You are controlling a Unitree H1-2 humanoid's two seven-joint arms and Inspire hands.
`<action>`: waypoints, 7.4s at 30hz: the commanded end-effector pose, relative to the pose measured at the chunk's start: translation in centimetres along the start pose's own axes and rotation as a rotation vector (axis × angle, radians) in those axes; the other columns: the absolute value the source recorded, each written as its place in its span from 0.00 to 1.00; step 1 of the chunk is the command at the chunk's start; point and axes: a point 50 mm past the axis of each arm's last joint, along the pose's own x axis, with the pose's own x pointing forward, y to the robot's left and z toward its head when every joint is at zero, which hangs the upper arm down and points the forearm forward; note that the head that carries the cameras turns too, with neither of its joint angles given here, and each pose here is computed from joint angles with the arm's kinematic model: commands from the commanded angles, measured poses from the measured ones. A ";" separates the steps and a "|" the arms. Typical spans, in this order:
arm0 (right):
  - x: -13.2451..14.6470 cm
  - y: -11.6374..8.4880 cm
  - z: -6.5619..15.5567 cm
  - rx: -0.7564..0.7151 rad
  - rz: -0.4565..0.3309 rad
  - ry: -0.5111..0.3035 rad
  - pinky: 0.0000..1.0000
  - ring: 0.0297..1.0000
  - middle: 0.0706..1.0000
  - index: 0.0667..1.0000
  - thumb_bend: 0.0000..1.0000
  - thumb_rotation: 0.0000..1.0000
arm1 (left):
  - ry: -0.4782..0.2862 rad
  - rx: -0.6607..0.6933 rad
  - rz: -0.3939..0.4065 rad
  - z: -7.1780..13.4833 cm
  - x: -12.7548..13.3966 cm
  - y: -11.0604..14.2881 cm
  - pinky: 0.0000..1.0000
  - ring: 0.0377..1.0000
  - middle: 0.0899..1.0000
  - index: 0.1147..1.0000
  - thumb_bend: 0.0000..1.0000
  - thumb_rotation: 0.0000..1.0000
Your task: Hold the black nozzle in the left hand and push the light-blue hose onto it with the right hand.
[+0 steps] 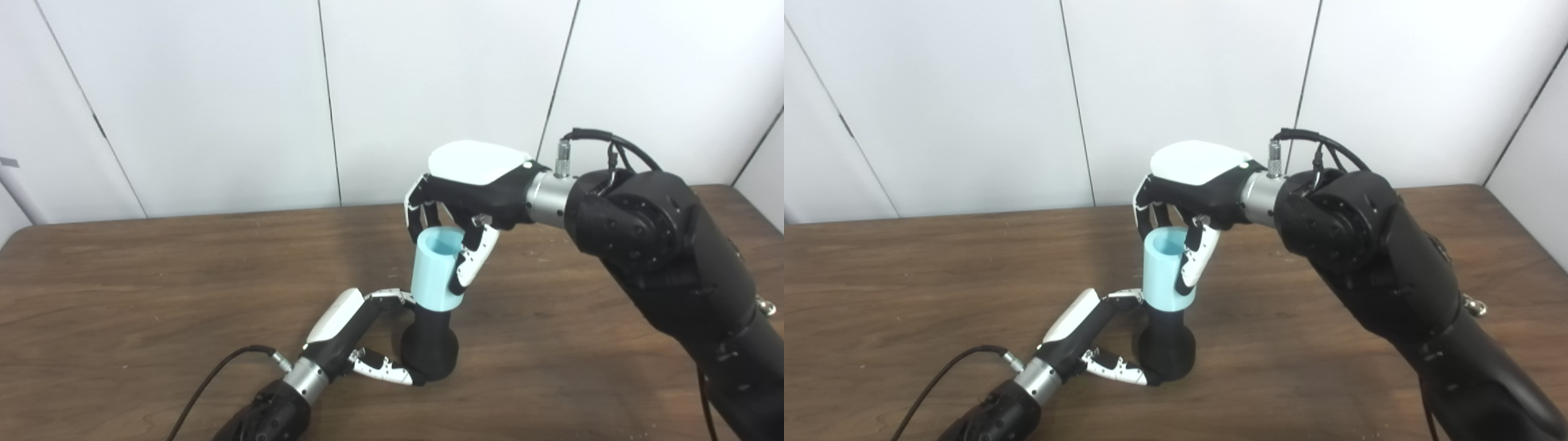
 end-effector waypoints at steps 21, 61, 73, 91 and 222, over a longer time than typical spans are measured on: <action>-0.6 -1.5 0.8 -0.021 -0.046 -0.051 0.19 0.25 0.35 0.48 0.52 0.00 | 0.192 0.026 -0.209 -3.0 -2.6 -3.7 0.88 0.85 0.73 0.42 0.52 0.07; -1.4 0.7 1.3 -0.209 -0.085 -0.018 0.31 0.37 0.42 0.46 0.53 0.00 | 0.196 0.021 -0.211 -2.8 -2.8 -3.6 0.88 0.85 0.73 0.42 0.52 0.07; -1.5 1.6 1.2 -0.170 -0.100 -0.048 0.31 0.35 0.39 0.47 0.53 0.00 | 0.196 0.023 -0.212 -2.7 -2.8 -3.5 0.87 0.85 0.73 0.42 0.52 0.07; -1.2 2.2 2.2 -0.095 -0.113 -0.124 0.31 0.36 0.39 0.48 0.53 0.00 | 0.199 0.025 -0.212 -2.7 -2.7 -3.6 0.88 0.85 0.73 0.42 0.52 0.07; -6.6 10.9 -1.5 -0.140 -0.300 -0.269 0.99 1.00 1.00 0.99 0.90 0.38 | 0.195 0.036 -0.238 -2.5 -2.4 -2.7 0.84 0.84 0.73 0.41 0.52 0.07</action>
